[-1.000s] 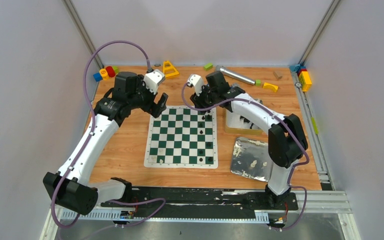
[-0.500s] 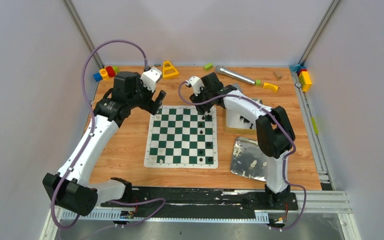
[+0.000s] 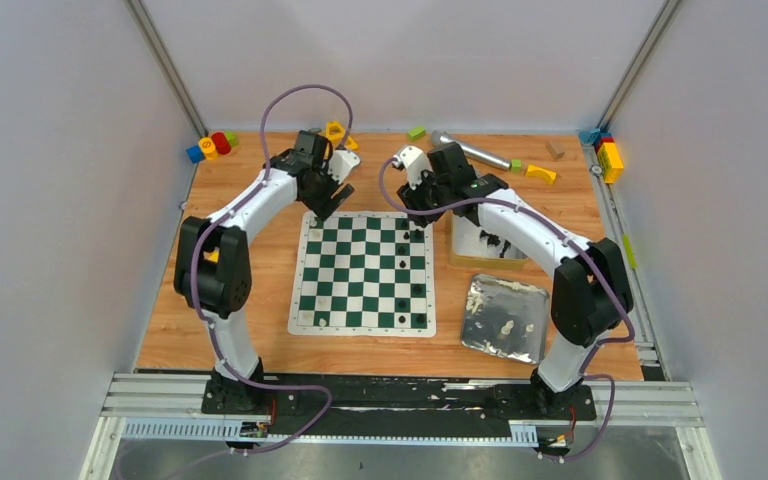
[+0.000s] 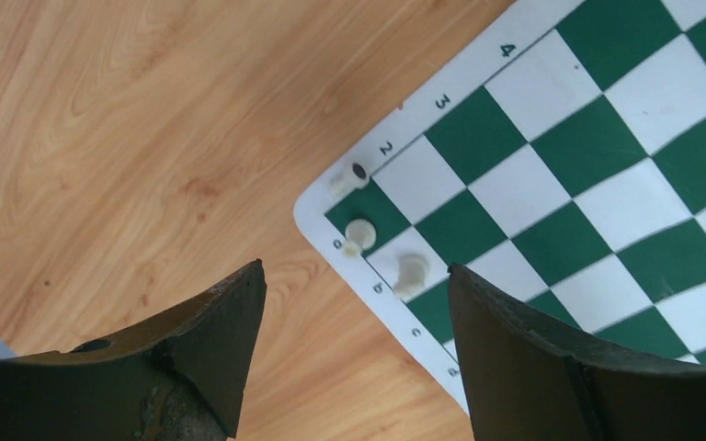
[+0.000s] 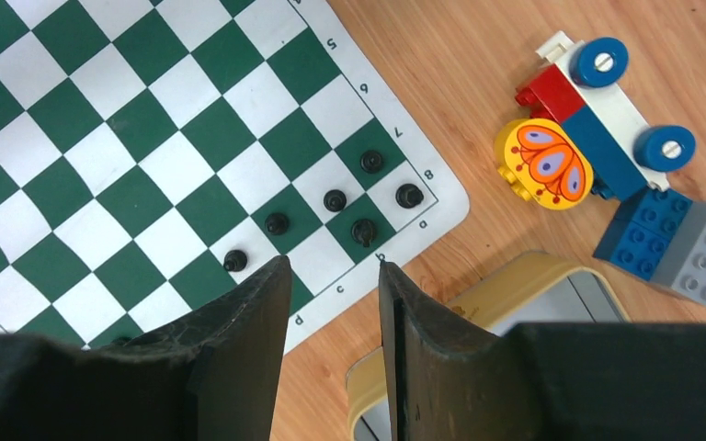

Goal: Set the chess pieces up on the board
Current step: Pick up the chess piece from the chessboard.

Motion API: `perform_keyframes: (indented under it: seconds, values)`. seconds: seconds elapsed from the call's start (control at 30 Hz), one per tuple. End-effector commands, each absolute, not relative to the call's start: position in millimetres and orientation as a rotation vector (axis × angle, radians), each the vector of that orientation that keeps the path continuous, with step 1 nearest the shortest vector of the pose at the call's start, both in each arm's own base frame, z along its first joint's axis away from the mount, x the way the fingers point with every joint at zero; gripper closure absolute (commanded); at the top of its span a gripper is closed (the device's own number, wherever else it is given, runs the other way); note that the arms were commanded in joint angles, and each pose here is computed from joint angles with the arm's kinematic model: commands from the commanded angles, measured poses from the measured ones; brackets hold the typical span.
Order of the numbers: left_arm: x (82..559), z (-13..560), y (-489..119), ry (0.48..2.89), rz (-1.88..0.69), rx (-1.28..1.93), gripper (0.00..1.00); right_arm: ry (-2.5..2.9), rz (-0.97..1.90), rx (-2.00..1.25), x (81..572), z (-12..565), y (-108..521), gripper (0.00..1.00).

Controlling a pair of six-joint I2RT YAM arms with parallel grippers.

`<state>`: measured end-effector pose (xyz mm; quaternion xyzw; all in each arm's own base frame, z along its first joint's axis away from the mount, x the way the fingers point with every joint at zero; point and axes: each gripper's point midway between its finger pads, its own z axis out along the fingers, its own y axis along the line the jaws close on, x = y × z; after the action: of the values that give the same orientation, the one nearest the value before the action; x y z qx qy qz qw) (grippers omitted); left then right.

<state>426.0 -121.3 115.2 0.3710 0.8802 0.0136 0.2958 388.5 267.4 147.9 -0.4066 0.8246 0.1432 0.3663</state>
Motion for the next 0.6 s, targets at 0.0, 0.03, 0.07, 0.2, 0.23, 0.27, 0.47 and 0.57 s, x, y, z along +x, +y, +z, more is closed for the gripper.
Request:
perform_keyframes:
  seconds: [0.0, 0.03, 0.07, 0.2, 0.23, 0.27, 0.47, 0.57]
  values:
    - [454.4, 114.5, -124.6, 2.295, 0.059, 1.106, 0.22, 2.100, 0.401, -1.005, 378.1, 163.8, 257.3, 0.59]
    - [459.2, 115.6, -126.4, 2.283, 0.059, 1.121, 0.25, 2.105, 0.408, -1.001, 375.9, 162.8, 255.5, 0.59]
    - [459.7, 106.3, -127.0, 2.287, 0.054, 1.170, 0.26, 2.107, 0.415, -0.999, 373.8, 162.5, 254.6, 0.59]
    - [459.3, 87.6, -127.2, 2.292, 0.040, 1.339, 0.36, 2.109, 0.438, -0.998, 367.8, 162.9, 252.8, 0.60]
    - [460.4, 83.1, -127.1, 2.280, 0.041, 1.392, 0.37, 2.111, 0.444, -0.998, 366.8, 162.3, 252.8, 0.60]
    - [456.0, 79.8, -126.5, 2.287, 0.024, 1.428, 0.37, 2.113, 0.447, -0.998, 366.1, 161.6, 252.4, 0.60]
    - [448.9, 61.0, -125.2, 2.266, -0.019, 1.620, 0.40, 2.123, 0.454, -1.003, 364.0, 156.5, 251.0, 0.61]
    - [449.1, 49.6, -123.3, 2.269, -0.019, 1.671, 0.42, 2.128, 0.459, -1.002, 363.4, 155.2, 249.9, 0.62]
